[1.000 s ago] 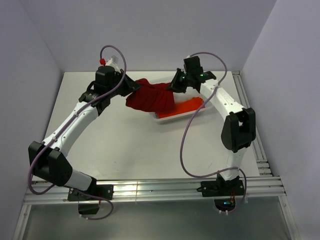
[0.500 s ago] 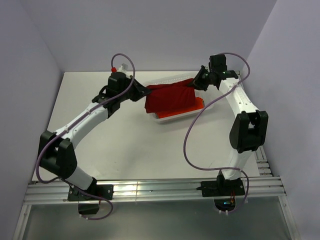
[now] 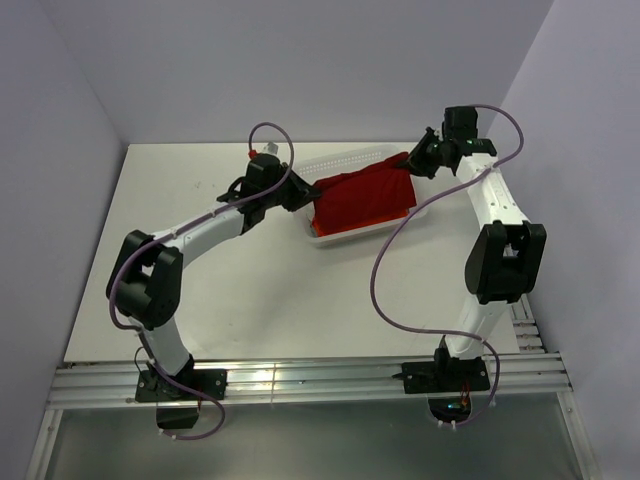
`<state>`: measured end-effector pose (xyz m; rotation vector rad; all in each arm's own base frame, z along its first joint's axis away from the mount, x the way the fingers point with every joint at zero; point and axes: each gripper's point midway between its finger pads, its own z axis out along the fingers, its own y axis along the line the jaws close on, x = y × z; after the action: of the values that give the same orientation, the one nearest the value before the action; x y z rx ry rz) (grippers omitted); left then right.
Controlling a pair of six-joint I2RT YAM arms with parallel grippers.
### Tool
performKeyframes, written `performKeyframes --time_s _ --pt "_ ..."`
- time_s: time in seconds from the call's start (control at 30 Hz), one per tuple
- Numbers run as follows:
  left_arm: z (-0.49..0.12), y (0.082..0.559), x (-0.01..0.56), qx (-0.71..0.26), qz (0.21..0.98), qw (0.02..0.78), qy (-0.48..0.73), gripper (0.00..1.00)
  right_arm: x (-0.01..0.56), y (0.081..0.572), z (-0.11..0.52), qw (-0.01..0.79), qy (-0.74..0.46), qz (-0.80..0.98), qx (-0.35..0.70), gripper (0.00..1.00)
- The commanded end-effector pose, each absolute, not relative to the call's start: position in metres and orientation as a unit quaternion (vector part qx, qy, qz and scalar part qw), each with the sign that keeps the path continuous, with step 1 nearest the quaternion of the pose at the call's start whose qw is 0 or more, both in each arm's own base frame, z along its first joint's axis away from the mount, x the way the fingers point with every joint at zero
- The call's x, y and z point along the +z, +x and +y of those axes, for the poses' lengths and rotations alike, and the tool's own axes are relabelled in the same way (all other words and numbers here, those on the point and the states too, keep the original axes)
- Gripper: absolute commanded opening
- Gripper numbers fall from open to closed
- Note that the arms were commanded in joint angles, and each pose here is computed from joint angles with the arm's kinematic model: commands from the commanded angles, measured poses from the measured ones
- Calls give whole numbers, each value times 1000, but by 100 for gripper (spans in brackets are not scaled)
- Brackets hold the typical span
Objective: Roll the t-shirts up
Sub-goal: Place the rolled tshirt into the container
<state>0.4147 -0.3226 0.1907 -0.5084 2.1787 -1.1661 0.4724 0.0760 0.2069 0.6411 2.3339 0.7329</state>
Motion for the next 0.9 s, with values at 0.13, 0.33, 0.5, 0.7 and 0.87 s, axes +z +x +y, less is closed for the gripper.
performKeyframes --time_s 0.13,0.33,0.5,0.7,0.87 --pt "-333 435 188 -444 819 313 -185 0 205 496 60 332 245 871 268 0" --pt "-324 451 170 -425 827 314 -195 0 174 502 59 310 250 880 261 0" --pt "-309 470 175 -413 826 328 -200 0 172 511 60 312 245 879 263 0" --pt "-302 478 195 -418 822 337 -191 0 212 527 64 346 230 863 286 0" --pt "-301 481 235 -437 802 365 -181 0 249 538 68 373 223 845 312 0"
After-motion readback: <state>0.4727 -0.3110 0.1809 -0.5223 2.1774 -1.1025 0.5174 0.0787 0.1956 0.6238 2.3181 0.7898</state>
